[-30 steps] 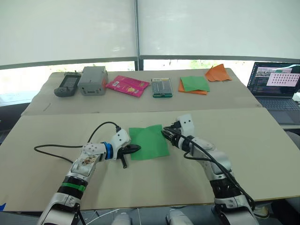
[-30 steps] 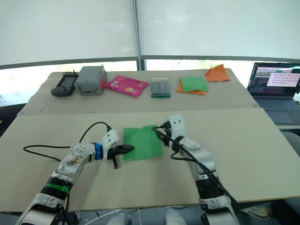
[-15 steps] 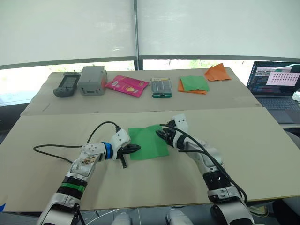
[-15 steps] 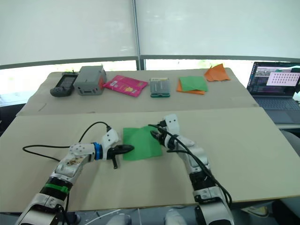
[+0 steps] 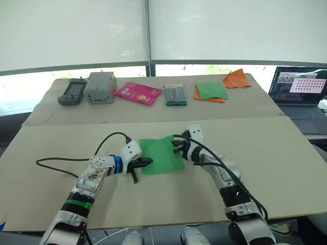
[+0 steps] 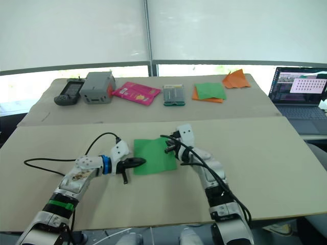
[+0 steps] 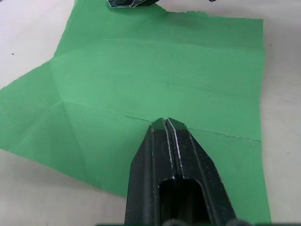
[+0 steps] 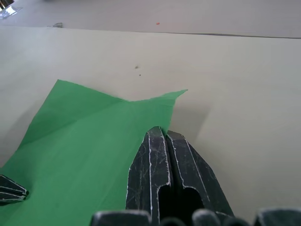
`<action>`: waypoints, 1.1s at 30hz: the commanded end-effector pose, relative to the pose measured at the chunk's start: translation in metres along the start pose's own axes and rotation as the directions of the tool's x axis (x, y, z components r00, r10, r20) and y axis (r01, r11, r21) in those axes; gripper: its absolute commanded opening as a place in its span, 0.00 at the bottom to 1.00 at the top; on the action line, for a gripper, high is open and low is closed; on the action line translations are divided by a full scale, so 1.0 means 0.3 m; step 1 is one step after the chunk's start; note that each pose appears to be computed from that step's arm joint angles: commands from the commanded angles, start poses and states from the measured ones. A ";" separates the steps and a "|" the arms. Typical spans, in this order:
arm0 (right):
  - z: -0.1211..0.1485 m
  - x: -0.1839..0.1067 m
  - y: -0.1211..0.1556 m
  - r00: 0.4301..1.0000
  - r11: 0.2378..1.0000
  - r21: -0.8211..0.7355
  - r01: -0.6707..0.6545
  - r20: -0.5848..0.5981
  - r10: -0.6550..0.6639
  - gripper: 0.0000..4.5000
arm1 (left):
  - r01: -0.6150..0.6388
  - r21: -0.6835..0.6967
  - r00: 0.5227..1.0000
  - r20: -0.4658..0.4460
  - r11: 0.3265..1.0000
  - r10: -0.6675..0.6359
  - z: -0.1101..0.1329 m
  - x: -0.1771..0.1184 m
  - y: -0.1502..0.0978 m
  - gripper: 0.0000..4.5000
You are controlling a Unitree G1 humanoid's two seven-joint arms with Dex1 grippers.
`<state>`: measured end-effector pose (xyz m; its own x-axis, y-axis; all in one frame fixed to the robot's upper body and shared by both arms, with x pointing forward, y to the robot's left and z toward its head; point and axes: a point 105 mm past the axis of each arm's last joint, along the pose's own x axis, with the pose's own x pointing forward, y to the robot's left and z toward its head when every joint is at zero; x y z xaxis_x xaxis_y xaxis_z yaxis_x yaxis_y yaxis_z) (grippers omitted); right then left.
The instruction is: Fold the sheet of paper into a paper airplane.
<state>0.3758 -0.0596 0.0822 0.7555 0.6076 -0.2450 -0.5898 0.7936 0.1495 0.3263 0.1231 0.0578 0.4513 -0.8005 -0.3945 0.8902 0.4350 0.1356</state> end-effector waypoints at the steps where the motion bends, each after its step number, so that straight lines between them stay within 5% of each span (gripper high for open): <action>1: 0.062 -0.016 0.053 0.994 0.995 -0.076 -0.070 0.080 0.076 0.01 | -0.006 -0.013 1.000 -0.025 1.000 0.005 -0.016 -0.020 0.002 0.00; 10: 0.096 -0.101 0.131 0.977 0.948 -0.297 -0.115 0.140 0.163 0.01 | -0.004 -0.025 1.000 -0.012 1.000 0.003 0.007 -0.071 -0.012 0.00; 33: -0.061 -0.114 0.218 0.968 0.700 -0.670 -0.245 -0.126 0.218 0.01 | 0.021 -0.032 1.000 -0.004 0.999 -0.021 0.040 -0.095 -0.028 0.00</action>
<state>0.3070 -0.0327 0.0736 0.5711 0.7417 -0.3519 -0.7988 0.4032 -0.4466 0.3057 0.1391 0.0692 0.4318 -0.7975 -0.4213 0.8928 0.4443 0.0739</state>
